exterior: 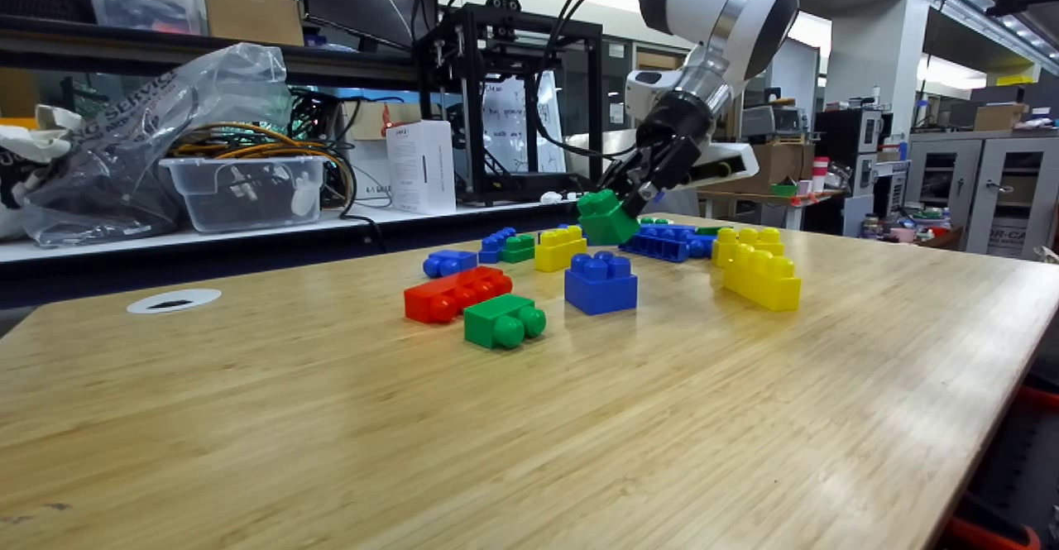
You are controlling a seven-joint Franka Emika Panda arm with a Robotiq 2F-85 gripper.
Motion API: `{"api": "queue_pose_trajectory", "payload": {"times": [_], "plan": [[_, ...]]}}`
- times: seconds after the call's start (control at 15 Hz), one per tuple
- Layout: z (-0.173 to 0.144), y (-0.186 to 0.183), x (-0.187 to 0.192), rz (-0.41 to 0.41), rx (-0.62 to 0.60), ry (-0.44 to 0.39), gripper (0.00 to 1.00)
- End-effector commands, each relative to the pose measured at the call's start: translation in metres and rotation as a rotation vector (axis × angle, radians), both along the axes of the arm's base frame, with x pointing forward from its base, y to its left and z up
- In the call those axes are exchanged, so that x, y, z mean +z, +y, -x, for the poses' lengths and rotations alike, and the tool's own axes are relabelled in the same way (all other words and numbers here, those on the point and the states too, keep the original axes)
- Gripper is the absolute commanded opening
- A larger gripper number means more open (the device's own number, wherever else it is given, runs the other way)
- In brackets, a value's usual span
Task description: Put one of the green blocks on top of one of the blue blocks
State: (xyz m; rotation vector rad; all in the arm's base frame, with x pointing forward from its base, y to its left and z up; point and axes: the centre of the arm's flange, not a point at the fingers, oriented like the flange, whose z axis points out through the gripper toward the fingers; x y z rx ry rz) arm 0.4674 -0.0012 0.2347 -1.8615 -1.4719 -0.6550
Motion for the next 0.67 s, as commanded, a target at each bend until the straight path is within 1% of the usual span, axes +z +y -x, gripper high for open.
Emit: {"api": "queue_pose_trajectory", "payload": {"times": [0.0,0.07,0.13,0.6], "plan": [[-0.0074,-0.0047,-0.0062,-0.026,-0.008,0.009,0.44],[-0.0018,-0.0014,-0.0040,-0.002,-0.002,0.007,0.44],[-0.0019,-0.0014,-0.0051,-0.001,-0.002,0.009,0.69],[-0.0018,-0.0009,-0.0054,-0.001,-0.001,0.010,0.69]]}}
